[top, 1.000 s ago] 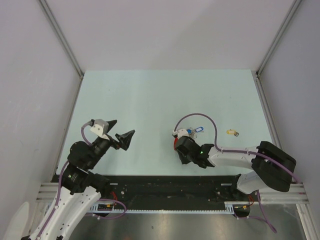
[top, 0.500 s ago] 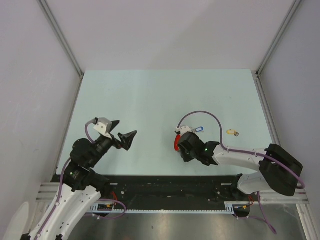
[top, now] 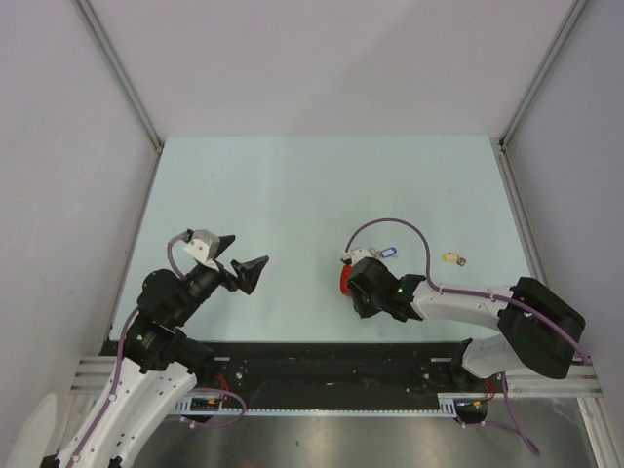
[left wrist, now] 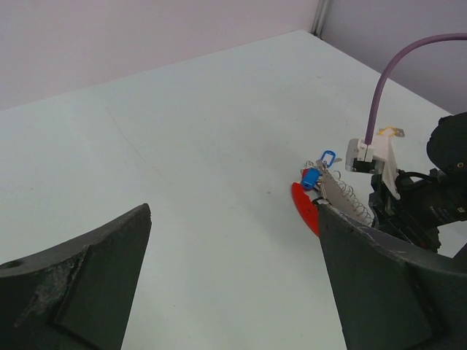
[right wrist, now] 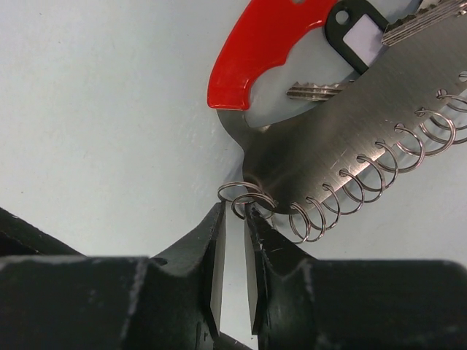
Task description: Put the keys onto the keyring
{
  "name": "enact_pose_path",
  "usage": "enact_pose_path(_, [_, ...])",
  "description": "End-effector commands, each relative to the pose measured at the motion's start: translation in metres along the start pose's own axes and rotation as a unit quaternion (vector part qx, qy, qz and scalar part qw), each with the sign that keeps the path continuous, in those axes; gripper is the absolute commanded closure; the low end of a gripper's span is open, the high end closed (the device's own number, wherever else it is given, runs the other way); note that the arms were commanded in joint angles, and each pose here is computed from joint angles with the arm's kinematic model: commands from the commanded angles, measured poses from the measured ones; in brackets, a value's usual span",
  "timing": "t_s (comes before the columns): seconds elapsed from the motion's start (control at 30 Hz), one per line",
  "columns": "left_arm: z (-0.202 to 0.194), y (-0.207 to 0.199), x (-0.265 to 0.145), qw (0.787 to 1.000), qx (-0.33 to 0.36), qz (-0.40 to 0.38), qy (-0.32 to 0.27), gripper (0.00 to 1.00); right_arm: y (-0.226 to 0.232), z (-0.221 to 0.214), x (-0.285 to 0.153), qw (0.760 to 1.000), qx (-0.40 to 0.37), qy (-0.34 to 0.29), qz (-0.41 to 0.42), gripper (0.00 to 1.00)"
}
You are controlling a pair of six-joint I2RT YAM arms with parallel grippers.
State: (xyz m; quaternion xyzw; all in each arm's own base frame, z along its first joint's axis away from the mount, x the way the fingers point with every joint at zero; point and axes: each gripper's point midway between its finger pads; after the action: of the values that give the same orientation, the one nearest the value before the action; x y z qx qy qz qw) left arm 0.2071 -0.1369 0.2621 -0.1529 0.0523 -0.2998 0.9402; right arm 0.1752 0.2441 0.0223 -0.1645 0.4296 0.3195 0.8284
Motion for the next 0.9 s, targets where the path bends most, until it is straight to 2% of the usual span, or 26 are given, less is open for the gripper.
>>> enact_pose_path(0.0, [0.010,-0.003,0.001,1.000,0.002,-0.008,-0.014,0.00,-0.002,-0.001,0.006,1.000,-0.010,0.002,-0.009,0.79])
enact_pose_path(0.17, [0.010,-0.004,0.001,1.000,0.002,-0.009,-0.014,0.00,-0.002,-0.007,0.012,1.000,-0.017,0.014,-0.012,0.82])
enact_pose_path(0.37, [0.011,-0.008,0.000,1.000,0.006,-0.020,-0.014,0.00,0.002,0.003,0.002,1.000,-0.021,-0.006,0.003,1.00])
enact_pose_path(0.67, [0.008,-0.035,0.004,0.994,0.029,-0.108,-0.013,0.00,0.010,0.050,-0.042,0.993,-0.049,-0.075,0.083,1.00])
enact_pose_path(0.87, [-0.008,-0.062,0.018,0.978,0.033,-0.198,0.051,0.00,0.003,0.074,-0.063,0.983,-0.091,-0.112,0.116,1.00])
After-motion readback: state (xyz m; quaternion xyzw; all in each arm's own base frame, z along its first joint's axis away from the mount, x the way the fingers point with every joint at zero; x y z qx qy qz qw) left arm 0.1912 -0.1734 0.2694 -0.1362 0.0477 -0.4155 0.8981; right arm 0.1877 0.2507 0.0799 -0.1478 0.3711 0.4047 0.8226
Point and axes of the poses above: each gripper's point midway between its finger pads, its own x axis out along the fingers, its own y axis along the line the jaws close on, z = x × y, and after that the axes turned 14 degrees about -x, right-handed
